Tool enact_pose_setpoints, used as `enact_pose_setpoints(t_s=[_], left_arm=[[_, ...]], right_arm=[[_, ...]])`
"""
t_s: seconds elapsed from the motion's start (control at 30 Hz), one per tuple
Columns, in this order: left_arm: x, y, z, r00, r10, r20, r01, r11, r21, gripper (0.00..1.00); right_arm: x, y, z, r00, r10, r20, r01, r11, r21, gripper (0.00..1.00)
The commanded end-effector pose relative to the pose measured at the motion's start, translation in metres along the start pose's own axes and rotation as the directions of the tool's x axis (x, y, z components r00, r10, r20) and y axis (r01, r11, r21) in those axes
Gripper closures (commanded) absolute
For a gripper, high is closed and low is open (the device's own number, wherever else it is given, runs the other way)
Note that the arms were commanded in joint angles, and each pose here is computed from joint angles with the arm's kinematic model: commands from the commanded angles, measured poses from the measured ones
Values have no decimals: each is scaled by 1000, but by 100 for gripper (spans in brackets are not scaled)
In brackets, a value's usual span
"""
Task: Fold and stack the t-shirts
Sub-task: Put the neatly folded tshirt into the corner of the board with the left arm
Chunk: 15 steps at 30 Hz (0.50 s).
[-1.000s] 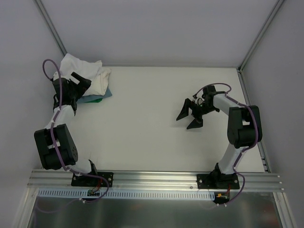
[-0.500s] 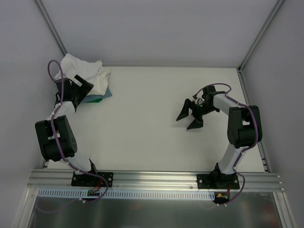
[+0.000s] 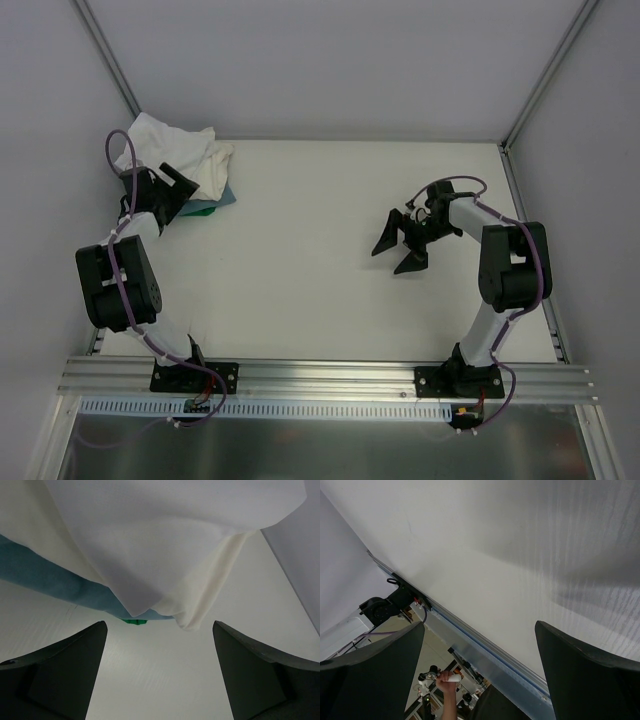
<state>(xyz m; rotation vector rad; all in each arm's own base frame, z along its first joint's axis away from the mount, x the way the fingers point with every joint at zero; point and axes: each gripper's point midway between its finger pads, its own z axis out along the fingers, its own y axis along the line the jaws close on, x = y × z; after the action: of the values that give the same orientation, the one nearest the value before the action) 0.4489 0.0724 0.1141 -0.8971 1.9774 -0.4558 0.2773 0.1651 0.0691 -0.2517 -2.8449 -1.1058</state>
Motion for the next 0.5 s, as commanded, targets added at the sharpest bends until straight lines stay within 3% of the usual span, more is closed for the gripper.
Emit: enact_pose_setpoints(t_s=[0.0, 0.07, 0.27, 0.47], left_arm=[[-20, -10, 4, 998, 3, 58, -5, 999, 33, 12], [-23, -13, 6, 998, 1, 65, -5, 999, 50, 15], [-27, -27, 13, 998, 6, 69, -14, 992, 125, 57], [-31, -31, 17, 997, -1, 75, -9, 990, 139, 68]], right_arm=[[4, 5, -9, 1000, -23, 6, 23, 1000, 1, 1], [4, 4, -9, 1000, -20, 6, 20, 1000, 3, 0], [3, 4, -10, 1000, -18, 4, 18, 1000, 9, 1], [3, 4, -11, 1000, -16, 4, 16, 1000, 15, 1]])
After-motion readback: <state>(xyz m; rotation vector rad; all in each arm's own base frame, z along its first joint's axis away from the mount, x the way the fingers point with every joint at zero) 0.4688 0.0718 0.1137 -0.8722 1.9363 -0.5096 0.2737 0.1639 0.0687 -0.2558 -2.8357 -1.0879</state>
